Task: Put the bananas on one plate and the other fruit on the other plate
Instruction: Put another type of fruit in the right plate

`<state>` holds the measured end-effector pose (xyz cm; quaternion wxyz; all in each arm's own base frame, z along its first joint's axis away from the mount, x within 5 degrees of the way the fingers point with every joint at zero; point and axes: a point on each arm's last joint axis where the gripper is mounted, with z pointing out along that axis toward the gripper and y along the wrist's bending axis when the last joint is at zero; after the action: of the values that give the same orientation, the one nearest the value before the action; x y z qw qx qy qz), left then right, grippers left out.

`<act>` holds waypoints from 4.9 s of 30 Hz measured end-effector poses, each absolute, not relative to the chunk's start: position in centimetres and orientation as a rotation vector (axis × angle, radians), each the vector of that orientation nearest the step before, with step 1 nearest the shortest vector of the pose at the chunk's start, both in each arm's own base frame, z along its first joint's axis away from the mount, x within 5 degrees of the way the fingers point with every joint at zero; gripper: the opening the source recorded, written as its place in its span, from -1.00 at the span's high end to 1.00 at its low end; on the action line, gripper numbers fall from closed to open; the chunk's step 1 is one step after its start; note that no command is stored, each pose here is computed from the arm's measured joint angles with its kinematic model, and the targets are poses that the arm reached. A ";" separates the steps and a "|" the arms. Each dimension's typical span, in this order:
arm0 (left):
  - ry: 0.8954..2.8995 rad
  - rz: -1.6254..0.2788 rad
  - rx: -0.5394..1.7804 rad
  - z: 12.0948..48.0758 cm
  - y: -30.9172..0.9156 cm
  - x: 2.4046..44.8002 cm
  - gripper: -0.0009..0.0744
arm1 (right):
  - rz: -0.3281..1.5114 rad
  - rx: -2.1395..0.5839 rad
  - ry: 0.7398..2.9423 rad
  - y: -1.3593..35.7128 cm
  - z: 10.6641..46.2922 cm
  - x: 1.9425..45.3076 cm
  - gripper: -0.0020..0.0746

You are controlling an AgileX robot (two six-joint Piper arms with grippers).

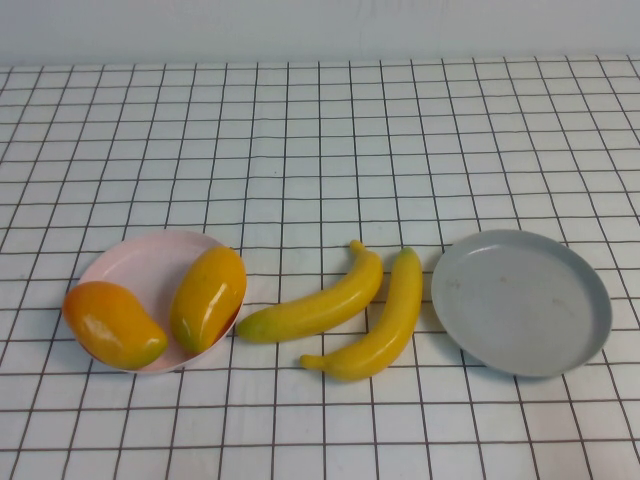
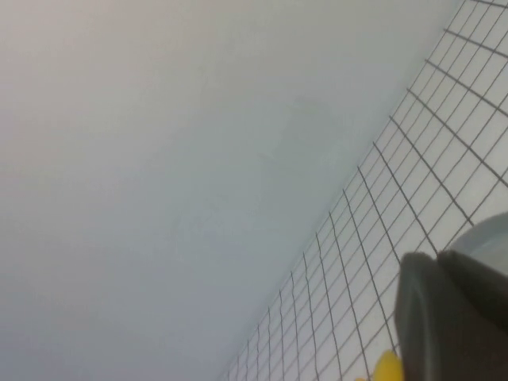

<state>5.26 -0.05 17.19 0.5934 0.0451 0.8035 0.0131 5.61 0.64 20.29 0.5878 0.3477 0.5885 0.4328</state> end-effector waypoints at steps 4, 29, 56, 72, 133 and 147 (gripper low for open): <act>1.868 0.030 0.105 17.2 0.0 5.3 0.99 | 1.023 0.753 1.423 1.2 20.2 5.6 0.99; 1.868 0.030 0.105 17.2 0.0 5.3 0.99 | 0.231 -0.434 2.321 3.6 32.5 17.1 0.99; 1.868 0.030 0.105 17.2 0.0 5.3 0.99 | 0.061 -1.475 2.525 22.9 27.8 30.4 -0.22; 1.868 0.030 0.105 17.2 0.0 5.3 0.99 | 0.215 -1.879 1.955 29.0 23.3 34.2 -0.40; 1.870 0.031 0.105 17.2 0.0 5.3 0.99 | 0.217 -0.488 2.858 9.8 23.1 39.8 0.14; 1.870 0.031 0.105 17.2 0.0 5.3 0.99 | 0.310 -0.522 2.891 10.5 21.3 40.1 -0.12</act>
<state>5.25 -0.05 17.17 0.5925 0.0451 0.8042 0.0131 40.07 10.46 21.33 0.0939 -0.1759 0.9743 0.1044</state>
